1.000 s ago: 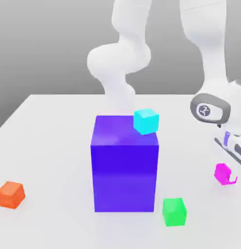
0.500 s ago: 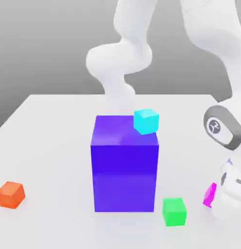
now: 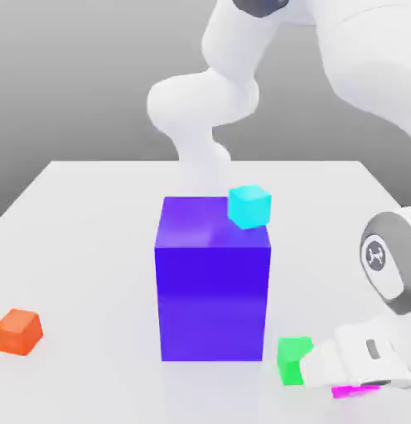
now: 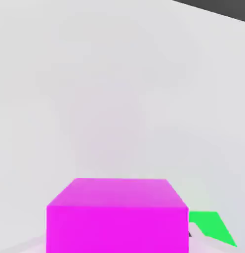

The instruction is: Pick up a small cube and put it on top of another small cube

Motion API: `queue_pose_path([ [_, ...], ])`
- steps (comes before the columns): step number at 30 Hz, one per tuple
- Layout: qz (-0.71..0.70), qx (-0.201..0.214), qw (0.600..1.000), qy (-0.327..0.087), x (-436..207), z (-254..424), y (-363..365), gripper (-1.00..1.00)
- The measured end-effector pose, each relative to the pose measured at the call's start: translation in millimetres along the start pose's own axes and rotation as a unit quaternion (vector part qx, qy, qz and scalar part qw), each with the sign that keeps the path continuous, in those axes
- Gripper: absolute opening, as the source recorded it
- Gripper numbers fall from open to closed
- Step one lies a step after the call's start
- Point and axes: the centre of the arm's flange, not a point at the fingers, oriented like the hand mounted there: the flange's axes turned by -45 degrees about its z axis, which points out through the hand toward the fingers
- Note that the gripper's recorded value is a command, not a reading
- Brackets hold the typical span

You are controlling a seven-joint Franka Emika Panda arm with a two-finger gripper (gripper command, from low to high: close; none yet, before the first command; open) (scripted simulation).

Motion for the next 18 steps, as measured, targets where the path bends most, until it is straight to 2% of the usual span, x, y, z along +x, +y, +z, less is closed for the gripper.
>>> queue_pose_path([
  [5, 0.140, 0.004, 0.990, 0.006, -6, -19, -9, -1.00],
  [10, 0.266, 0.016, 0.964, 0.020, -20, -30, -19, -1.00],
  [14, 0.354, 0.031, 0.934, 0.036, -35, -41, -33, -1.00],
  [18, 0.458, 0.060, 0.886, 0.042, -48, -34, -16, -1.00],
])
